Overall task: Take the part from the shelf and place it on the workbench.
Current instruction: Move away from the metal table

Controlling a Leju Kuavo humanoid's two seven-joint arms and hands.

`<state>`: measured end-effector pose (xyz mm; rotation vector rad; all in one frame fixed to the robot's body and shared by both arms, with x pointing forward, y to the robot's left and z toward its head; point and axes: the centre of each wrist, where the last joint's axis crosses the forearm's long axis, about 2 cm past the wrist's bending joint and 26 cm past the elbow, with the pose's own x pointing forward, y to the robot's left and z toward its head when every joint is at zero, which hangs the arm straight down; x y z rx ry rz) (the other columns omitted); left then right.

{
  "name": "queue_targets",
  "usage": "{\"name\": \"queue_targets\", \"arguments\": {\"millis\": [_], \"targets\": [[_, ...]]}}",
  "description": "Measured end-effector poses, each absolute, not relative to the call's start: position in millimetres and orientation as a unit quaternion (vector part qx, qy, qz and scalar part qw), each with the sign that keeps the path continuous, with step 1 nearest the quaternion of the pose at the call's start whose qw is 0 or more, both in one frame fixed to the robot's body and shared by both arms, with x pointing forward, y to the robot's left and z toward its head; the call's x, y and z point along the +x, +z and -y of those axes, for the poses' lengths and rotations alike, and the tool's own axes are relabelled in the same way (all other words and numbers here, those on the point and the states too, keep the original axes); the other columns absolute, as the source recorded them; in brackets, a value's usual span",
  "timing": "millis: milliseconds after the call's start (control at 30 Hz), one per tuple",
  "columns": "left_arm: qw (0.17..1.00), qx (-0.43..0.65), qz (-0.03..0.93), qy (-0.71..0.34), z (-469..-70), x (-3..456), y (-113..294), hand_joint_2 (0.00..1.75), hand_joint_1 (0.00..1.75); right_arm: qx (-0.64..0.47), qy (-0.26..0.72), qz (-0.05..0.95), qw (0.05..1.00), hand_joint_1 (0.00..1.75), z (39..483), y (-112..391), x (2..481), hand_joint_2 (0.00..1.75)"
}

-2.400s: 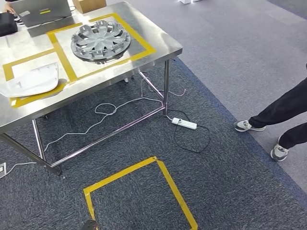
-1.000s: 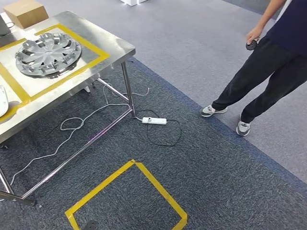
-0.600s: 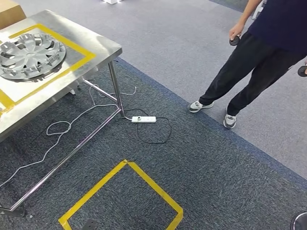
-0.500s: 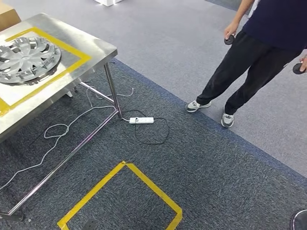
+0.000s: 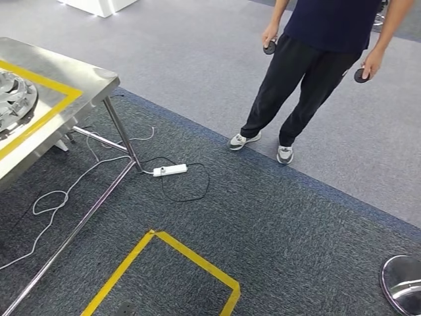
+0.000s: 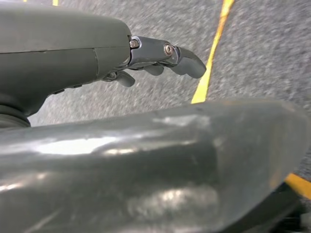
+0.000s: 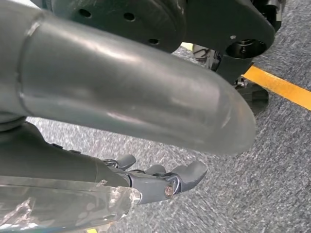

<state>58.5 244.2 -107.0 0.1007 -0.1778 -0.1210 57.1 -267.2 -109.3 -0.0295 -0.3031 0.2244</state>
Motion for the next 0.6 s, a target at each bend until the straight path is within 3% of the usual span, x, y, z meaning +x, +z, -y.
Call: {"name": "queue_targets", "arguments": {"millis": [600], "targets": [[0.993, 0.05, 0.088, -0.056, -244.7, 58.6, -107.1, 0.0, 0.0, -0.014, 0.112, 0.15, 0.982, 0.0, 266.8, -109.3, 57.2, 0.0]]}}
